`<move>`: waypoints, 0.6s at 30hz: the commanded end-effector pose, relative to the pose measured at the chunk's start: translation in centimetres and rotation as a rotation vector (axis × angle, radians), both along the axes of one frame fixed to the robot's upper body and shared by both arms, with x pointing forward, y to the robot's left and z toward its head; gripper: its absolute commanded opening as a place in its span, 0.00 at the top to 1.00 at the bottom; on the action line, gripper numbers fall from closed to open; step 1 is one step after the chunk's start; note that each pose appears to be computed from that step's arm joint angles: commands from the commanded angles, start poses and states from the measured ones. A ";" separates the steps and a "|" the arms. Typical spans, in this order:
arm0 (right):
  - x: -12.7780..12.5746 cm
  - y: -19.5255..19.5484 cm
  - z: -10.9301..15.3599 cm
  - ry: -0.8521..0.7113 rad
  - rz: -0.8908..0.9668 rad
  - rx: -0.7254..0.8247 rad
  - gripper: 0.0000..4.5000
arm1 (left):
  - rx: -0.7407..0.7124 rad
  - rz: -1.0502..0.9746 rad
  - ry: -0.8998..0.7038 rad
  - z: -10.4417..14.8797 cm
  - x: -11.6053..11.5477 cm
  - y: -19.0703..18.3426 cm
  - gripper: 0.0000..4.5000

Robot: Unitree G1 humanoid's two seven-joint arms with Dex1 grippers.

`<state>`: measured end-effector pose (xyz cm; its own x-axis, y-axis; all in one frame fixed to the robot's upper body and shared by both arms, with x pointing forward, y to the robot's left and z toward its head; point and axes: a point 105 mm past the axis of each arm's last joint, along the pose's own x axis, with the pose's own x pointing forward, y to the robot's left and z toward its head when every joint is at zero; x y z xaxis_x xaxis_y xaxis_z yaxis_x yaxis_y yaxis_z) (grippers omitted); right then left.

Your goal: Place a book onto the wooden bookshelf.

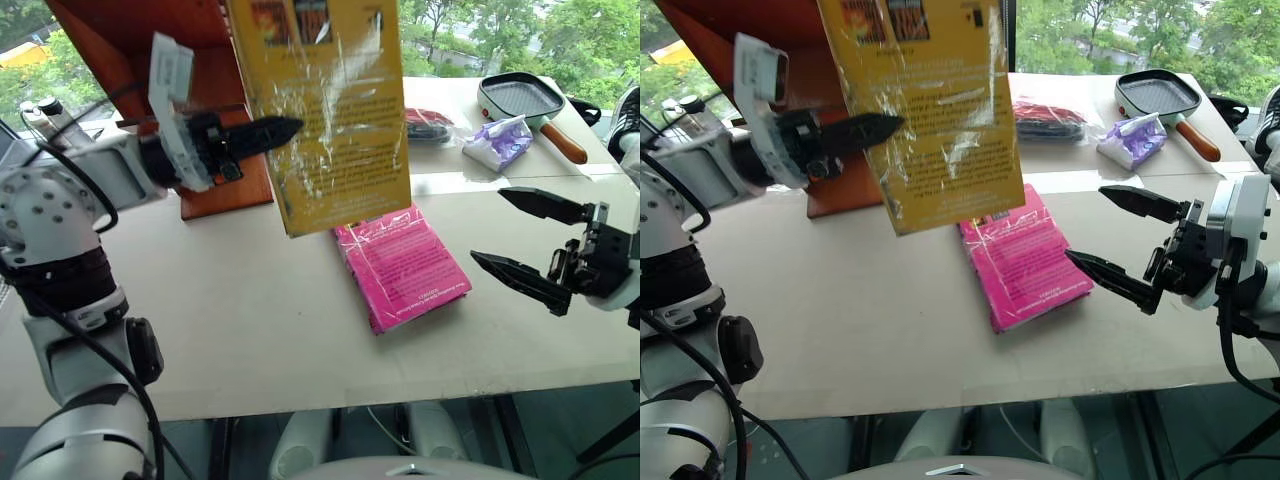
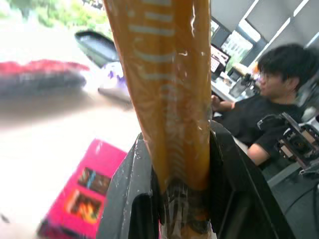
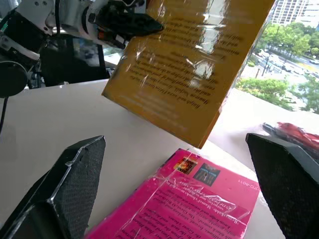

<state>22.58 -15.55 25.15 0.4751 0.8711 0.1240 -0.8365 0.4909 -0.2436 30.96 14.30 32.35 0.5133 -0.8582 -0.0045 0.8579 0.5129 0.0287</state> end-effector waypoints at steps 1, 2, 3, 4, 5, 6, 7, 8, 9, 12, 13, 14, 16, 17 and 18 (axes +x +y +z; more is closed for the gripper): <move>0.6 -0.3 1.1 -0.062 0.002 0.019 0.00 | 0.290 0.111 -0.432 3.4 0.2 -0.9 0.86; 0.9 -0.4 1.4 -0.071 0.001 0.029 0.00 | 0.344 0.151 -0.522 4.4 0.5 -0.9 0.86; 1.1 -0.5 1.6 -0.082 0.001 0.040 0.00 | 0.425 0.203 -0.659 5.9 0.7 -0.8 0.86; 1.4 -0.5 1.8 -0.092 0.002 0.049 0.00 | 0.499 0.255 -0.773 7.3 0.9 -0.4 0.86; 1.6 -0.5 2.0 -0.104 0.002 0.057 0.00 | 0.597 0.301 -0.891 8.5 1.0 0.0 0.86; 1.8 -0.6 2.1 -0.116 0.001 0.065 0.00 | 0.706 0.337 -0.971 9.5 1.1 0.5 0.86; 2.1 -0.5 2.2 -0.127 -0.001 0.071 0.00 | 0.811 0.359 -1.021 10.0 1.3 1.2 0.86; 2.3 -0.4 2.2 -0.137 0.000 0.075 0.00 | 0.899 0.373 -1.035 10.2 1.6 1.9 0.86; 2.5 -0.3 2.3 -0.147 0.003 0.083 0.00 | 0.984 0.398 -0.994 10.1 2.2 2.9 0.86; 2.9 0.2 2.1 -0.172 0.014 0.098 0.00 | 1.164 0.481 -0.857 10.0 3.3 6.6 0.86; 3.1 0.3 2.0 -0.184 0.016 0.105 0.00 | 1.237 0.499 -0.808 9.8 3.5 7.8 0.86; 3.2 0.5 2.0 -0.195 0.017 0.114 0.00 | 1.279 0.532 -0.763 9.9 3.7 9.0 0.86; 3.4 0.6 1.9 -0.211 0.017 0.128 0.00 | 1.350 0.570 -0.683 9.7 3.9 10.7 0.86; 3.5 0.7 1.8 -0.215 0.018 0.132 0.00 | 1.394 0.588 -0.620 9.1 4.0 11.8 0.86; 3.7 0.8 1.6 -0.220 0.017 0.137 0.00 | 1.438 0.608 -0.565 8.6 4.3 12.8 0.86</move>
